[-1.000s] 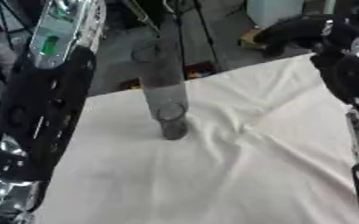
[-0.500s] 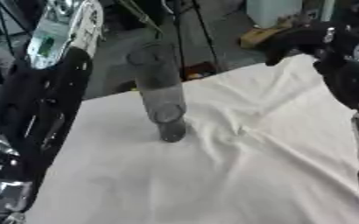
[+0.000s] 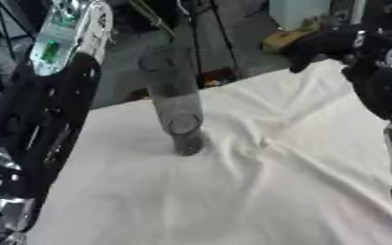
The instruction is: Arrange flowers into the vase.
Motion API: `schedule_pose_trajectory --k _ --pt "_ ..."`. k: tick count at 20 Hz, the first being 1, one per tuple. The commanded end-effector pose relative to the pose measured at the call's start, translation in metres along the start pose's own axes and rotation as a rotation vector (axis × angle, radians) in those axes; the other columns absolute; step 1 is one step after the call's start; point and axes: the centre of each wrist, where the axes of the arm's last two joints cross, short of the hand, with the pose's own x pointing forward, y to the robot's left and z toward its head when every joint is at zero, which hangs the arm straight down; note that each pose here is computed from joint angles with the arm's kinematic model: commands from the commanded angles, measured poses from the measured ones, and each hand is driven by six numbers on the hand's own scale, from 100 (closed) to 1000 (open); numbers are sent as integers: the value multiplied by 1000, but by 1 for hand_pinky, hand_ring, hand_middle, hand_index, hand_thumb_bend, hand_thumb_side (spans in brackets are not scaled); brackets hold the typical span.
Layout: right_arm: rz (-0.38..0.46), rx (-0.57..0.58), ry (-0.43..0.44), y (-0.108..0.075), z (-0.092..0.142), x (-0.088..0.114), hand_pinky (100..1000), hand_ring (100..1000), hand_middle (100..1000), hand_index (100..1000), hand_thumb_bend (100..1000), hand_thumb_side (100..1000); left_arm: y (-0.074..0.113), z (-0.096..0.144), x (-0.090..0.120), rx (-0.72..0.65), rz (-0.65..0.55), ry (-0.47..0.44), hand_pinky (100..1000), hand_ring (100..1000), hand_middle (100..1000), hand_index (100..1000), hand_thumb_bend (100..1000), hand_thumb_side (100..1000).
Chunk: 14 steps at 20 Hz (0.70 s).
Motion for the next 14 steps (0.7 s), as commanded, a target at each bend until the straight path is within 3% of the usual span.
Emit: schedule_pose_trajectory --k 1,14 --pt "16 1 -18 -9 -4 3 765 761 583 824 251 1000 7 -14 7 10 -56 -41 100 100 100 105 100 826" --pt "15 -8 -18 -13 -5 4 766 762 581 825 255 1000 12 -8 -9 28 -132 3 100 100 100 105 100 825"
